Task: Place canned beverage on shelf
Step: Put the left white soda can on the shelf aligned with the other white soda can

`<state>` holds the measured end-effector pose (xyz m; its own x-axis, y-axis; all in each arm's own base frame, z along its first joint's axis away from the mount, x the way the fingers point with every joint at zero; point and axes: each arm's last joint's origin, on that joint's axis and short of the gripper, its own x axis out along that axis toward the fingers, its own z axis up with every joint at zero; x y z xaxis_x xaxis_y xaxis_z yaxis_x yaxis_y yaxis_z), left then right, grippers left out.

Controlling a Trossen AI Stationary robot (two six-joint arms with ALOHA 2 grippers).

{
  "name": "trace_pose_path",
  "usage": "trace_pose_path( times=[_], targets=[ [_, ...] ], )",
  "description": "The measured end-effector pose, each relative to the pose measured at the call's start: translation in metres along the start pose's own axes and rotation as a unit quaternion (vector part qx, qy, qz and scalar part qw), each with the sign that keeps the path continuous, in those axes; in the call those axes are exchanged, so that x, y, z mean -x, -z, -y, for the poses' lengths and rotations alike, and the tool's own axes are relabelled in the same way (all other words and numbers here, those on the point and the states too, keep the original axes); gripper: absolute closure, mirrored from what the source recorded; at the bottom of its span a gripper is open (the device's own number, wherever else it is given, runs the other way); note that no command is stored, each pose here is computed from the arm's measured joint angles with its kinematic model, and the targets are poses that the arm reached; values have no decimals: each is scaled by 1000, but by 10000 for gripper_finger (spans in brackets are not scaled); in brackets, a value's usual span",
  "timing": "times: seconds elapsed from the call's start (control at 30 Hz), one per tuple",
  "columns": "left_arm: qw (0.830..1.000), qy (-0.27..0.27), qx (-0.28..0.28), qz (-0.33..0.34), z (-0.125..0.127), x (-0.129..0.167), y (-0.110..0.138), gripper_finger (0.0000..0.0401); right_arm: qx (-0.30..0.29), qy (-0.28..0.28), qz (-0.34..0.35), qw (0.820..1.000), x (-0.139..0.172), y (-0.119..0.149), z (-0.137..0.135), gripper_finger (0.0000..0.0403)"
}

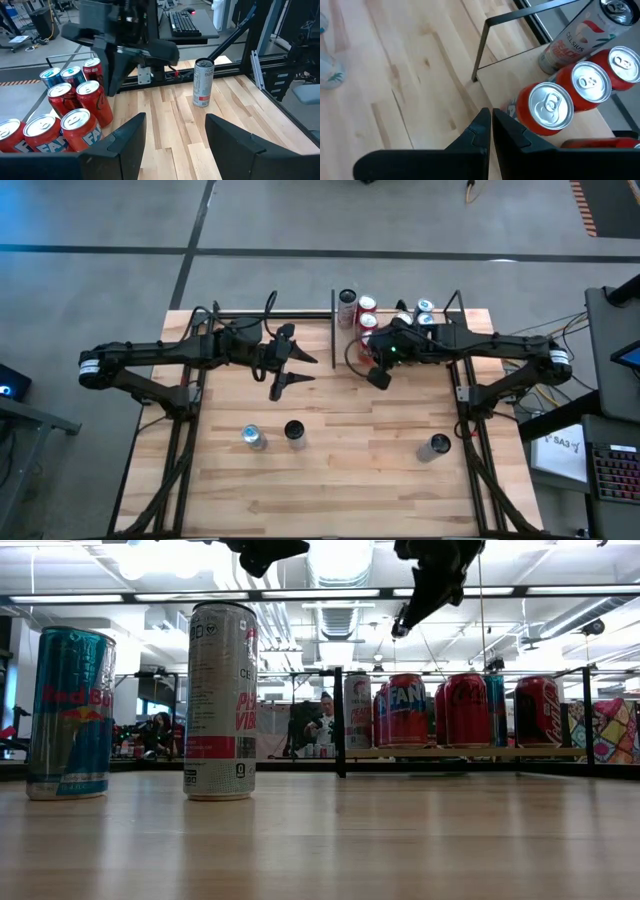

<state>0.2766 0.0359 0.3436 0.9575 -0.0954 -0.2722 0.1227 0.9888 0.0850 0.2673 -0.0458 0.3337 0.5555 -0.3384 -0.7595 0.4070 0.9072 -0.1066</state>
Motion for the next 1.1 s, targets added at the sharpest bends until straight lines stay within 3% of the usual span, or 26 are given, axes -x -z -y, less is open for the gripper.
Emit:
trace_pose_path(
  times=[0.6, 0.77, 1.1],
  targets=[
    [1000, -4, 8, 28, -1, 0, -6, 211, 58, -8, 2, 998, 11, 14, -37, 394],
    [999, -5, 9, 37, -1, 0, -7, 211, 70, -14, -2, 997, 8, 27, -41, 394],
    [999, -5, 27, 37, -1, 0, -7, 211, 56, -43, 65, 995, 6, 59, -39, 394]
  ],
)
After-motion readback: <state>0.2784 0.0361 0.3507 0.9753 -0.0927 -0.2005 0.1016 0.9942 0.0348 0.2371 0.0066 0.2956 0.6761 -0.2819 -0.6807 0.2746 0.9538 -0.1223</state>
